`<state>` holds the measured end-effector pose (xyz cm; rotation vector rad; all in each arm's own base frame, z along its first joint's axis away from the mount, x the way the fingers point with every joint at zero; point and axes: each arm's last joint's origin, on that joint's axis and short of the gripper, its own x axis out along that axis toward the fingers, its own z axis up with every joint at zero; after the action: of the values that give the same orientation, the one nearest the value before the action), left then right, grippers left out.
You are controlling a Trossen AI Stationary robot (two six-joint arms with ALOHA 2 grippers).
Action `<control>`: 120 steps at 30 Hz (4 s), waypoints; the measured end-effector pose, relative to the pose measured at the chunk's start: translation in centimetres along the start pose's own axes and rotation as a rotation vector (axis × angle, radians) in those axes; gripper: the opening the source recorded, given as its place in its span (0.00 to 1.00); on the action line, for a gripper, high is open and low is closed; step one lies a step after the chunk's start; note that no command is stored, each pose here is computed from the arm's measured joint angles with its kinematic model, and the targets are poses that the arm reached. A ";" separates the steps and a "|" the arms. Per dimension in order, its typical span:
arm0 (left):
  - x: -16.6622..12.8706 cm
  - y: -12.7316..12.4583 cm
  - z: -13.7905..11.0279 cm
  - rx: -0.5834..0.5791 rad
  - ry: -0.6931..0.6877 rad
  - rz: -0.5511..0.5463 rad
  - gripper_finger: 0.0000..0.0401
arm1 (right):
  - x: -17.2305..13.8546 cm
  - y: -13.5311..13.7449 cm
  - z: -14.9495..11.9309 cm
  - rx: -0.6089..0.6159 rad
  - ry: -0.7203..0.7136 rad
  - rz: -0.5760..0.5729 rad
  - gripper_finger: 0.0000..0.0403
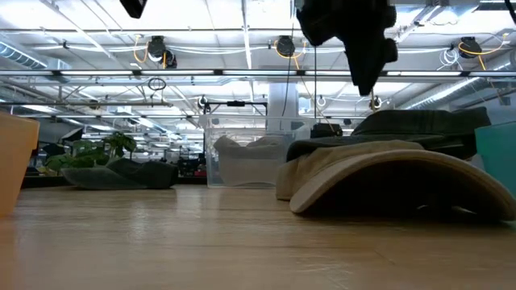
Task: Pick & Place hat
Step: Put the right black cap into the orange bin
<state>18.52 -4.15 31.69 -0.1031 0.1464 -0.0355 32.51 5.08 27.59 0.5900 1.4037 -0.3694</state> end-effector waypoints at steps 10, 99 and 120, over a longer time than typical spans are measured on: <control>-0.1 -0.3 0.0 0.006 0.000 -0.015 0.06 | 2.3 -1.0 1.4 0.044 0.035 -0.076 0.51; 12.1 -4.7 -7.0 0.166 0.557 -0.093 0.61 | 4.3 0.9 -12.2 -0.593 -0.938 0.293 0.43; 18.9 -2.1 -10.7 -0.065 0.889 -0.093 0.57 | 8.0 -0.7 -15.7 -0.677 -1.029 0.404 0.36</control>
<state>35.53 -8.08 18.67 -0.1536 1.0314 -0.1689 20.60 14.50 18.67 0.0553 0.3357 0.1458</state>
